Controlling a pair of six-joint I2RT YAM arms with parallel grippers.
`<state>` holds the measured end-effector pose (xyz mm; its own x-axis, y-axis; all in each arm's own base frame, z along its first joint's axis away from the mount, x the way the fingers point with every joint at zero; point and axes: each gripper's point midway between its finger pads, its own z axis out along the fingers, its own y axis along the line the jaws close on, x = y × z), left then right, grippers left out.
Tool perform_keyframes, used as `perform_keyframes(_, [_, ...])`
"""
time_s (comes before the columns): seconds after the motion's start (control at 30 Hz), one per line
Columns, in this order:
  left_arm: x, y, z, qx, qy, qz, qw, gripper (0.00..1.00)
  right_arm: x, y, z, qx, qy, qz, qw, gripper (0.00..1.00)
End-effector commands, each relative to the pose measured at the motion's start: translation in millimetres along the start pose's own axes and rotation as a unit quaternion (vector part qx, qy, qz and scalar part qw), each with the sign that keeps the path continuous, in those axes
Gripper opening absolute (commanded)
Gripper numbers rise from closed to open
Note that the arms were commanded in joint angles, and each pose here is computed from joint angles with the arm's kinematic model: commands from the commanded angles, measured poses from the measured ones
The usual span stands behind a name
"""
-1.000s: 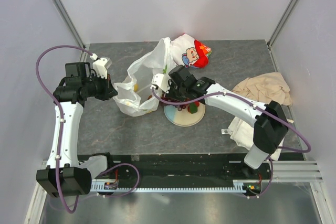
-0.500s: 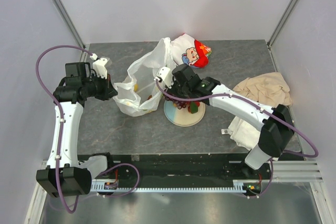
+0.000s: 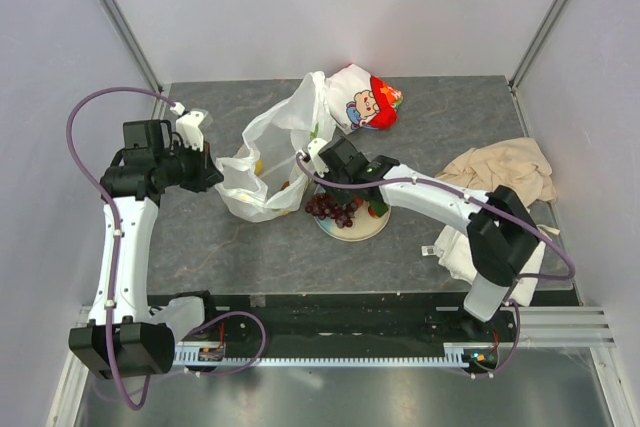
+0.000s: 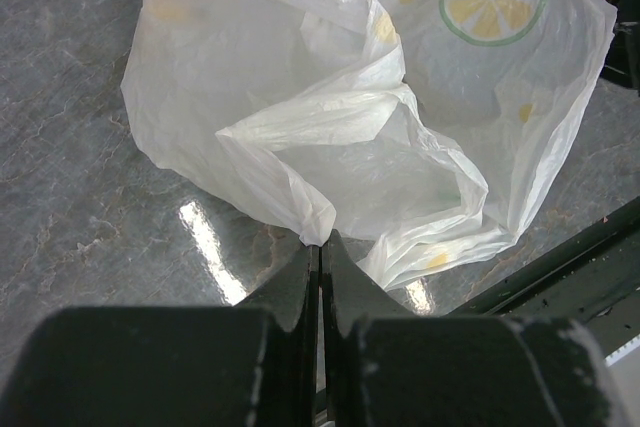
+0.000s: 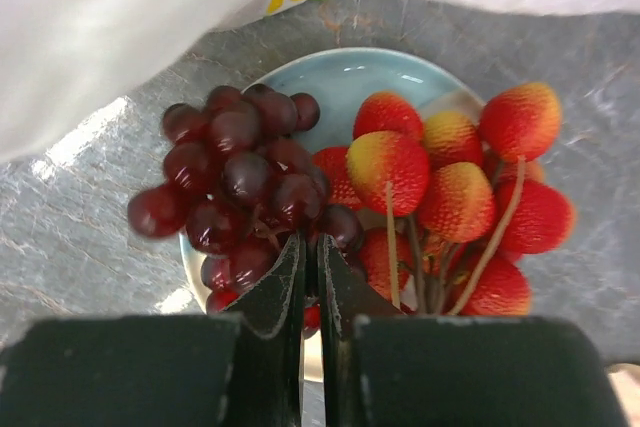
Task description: Take the fake fruits out of the plastic bag
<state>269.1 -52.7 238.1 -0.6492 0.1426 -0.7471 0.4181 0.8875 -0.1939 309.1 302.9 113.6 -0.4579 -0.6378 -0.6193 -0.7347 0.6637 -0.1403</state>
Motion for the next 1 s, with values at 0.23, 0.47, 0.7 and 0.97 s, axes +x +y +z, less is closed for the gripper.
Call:
perform_keyframes(0.23, [-2, 4, -3, -0.014, -0.008, 0.003, 1.000, 0.02, -10, -1, 20, 0.026, 0.002, 0.090, 0.996, 0.00])
perform_keyframes(0.47, [-1, 4, -2, -0.015, -0.007, 0.005, 1.000, 0.02, -40, -4, -8, 0.015, -0.029, 0.088, 0.996, 0.30])
perform_keyframes(0.7, [-5, 6, 3, -0.011, -0.008, 0.004, 1.000, 0.02, -29, 30, -17, -0.093, -0.021, 0.028, 0.995, 0.70])
perform_keyframes(0.97, [-12, 7, 0, -0.014, -0.016, 0.008, 1.000, 0.02, -10, 44, 5, -0.125, -0.008, -0.024, 0.992, 0.87])
